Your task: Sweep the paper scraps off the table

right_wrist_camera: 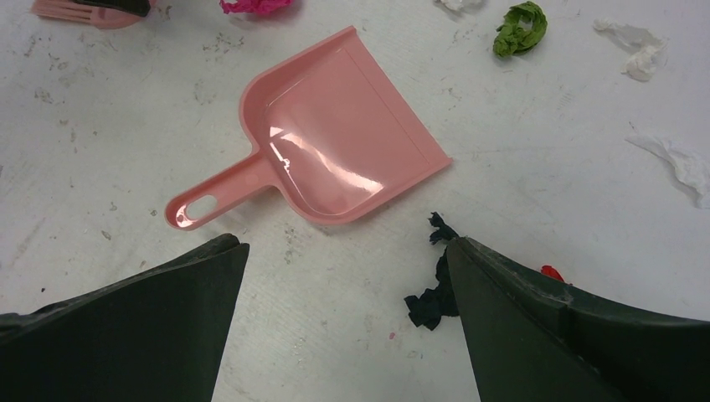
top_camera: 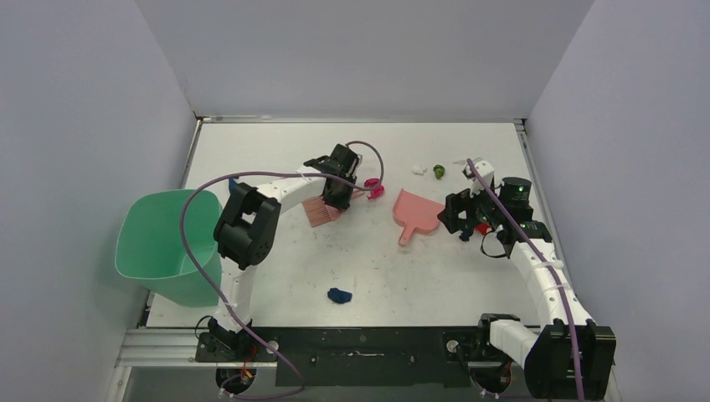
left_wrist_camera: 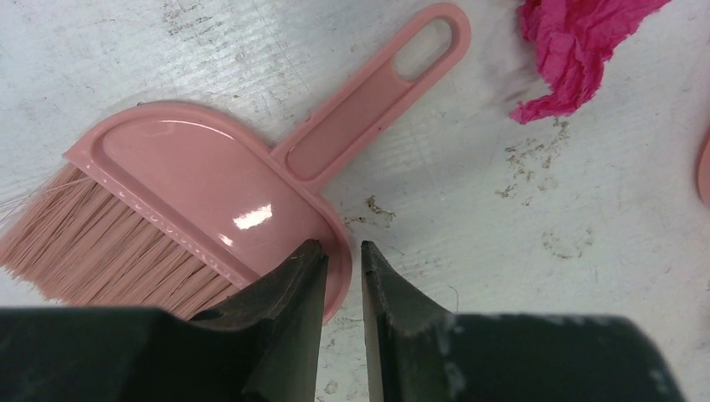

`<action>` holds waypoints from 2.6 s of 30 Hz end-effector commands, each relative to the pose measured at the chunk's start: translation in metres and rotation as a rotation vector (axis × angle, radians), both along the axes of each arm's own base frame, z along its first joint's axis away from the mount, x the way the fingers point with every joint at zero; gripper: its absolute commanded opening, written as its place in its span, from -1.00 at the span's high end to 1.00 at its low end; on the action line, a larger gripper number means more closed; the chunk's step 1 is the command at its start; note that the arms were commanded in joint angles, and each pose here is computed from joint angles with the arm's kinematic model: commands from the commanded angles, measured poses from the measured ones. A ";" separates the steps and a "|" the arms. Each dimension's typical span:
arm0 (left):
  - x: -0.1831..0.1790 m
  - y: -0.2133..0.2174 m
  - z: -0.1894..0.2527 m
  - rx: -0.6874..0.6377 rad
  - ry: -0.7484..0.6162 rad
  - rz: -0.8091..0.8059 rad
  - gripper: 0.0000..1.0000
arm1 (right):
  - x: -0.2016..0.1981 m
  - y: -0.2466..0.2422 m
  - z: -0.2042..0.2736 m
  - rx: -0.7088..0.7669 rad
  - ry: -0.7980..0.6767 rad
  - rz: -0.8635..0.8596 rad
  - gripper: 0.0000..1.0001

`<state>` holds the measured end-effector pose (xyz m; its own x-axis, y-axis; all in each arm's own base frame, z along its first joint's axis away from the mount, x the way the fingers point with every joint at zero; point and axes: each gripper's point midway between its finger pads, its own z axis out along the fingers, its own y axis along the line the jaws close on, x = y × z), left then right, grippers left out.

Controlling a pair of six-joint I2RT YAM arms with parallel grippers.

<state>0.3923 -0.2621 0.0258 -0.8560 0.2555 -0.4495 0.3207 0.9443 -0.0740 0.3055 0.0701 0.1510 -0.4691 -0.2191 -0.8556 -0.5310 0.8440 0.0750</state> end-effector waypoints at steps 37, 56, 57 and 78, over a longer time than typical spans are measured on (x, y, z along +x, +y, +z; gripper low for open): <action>-0.148 0.020 0.098 0.003 -0.082 -0.239 1.00 | -0.010 0.058 0.037 0.008 -0.089 0.353 -0.90; -0.116 0.078 0.150 -0.211 -0.288 0.014 -0.30 | -0.013 0.158 -0.011 -0.269 -0.122 0.905 -0.96; -0.115 0.080 0.149 -0.218 -0.308 0.022 -0.31 | -0.011 0.164 -0.015 -0.292 -0.124 0.917 -0.96; -0.097 0.145 0.164 -0.265 -0.514 0.346 -0.17 | -0.009 0.261 -0.101 -0.459 -0.013 1.270 -0.52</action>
